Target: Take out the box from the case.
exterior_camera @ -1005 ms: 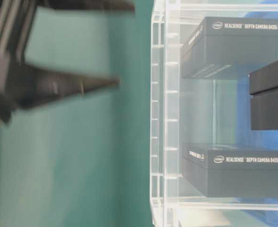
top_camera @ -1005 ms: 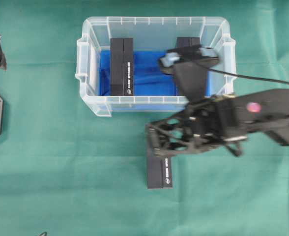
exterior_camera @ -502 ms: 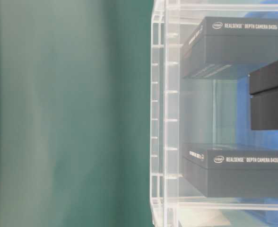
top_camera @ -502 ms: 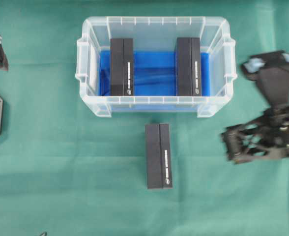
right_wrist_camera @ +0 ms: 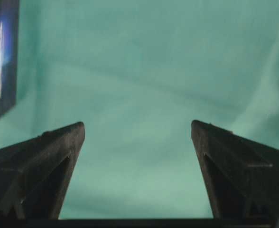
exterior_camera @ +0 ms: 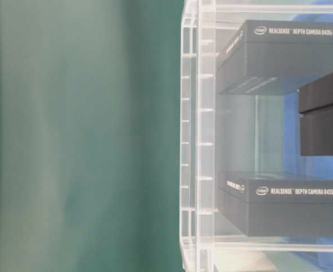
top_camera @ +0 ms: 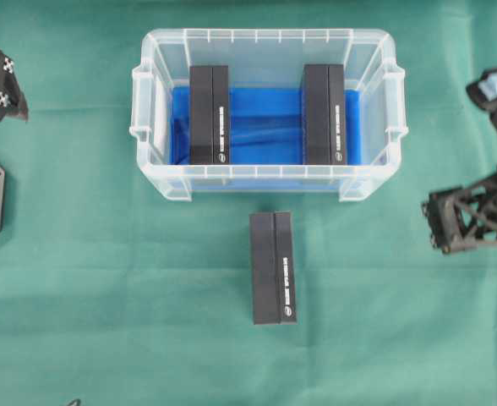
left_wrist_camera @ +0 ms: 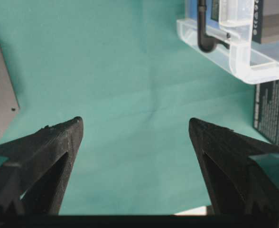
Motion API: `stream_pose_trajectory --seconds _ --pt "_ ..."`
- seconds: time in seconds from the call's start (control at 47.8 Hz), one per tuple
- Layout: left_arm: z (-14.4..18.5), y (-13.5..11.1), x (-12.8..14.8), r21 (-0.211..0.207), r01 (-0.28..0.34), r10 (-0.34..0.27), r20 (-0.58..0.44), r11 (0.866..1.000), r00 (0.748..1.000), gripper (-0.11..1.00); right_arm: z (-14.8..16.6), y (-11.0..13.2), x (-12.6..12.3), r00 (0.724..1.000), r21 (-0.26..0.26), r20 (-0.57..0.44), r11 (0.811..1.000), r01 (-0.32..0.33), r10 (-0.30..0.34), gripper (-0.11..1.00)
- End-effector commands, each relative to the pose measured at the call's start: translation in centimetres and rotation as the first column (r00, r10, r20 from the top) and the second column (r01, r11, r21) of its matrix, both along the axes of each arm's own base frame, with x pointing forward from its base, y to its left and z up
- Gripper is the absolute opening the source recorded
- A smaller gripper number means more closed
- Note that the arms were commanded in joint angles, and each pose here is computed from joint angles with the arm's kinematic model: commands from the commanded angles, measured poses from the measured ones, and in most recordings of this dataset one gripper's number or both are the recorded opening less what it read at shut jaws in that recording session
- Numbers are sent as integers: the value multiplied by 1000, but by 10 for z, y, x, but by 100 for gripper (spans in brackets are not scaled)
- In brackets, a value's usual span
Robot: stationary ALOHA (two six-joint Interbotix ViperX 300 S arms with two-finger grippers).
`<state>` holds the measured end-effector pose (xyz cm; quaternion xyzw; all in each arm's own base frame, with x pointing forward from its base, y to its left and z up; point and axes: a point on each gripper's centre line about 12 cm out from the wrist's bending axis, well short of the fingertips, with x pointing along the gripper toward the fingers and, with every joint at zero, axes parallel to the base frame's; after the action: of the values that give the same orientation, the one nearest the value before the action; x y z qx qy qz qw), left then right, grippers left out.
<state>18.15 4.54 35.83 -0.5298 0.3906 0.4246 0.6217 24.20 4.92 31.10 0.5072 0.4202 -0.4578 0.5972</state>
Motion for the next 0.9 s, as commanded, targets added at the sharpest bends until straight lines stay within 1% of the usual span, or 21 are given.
stream_pose_trajectory --seconds 0.0,0.251,0.398,0.523,0.712,0.879 --pt "5 0 4 -1 -3 3 16 1000 1000 93 7 -15 -3 999 -14 27 1000 28 -28 91" --pt "4 1 5 0 -2 2 11 1000 1000 93 7 -67 -14 997 -65 43 996 59 -56 91" --pt "4 1 5 -1 -4 4 10 1000 1000 93 9 -94 -16 997 -94 58 994 54 -48 91" --pt "4 1 5 -1 -5 5 9 1000 1000 93 8 -114 -18 998 -107 50 993 52 -47 91" --pt "4 0 5 -1 -3 3 7 1000 1000 93 5 -135 -20 998 -115 38 992 49 -45 91" --pt "4 0 5 -2 -1 1 5 1000 1000 93 3 -136 -18 998 -101 38 994 44 -40 91"
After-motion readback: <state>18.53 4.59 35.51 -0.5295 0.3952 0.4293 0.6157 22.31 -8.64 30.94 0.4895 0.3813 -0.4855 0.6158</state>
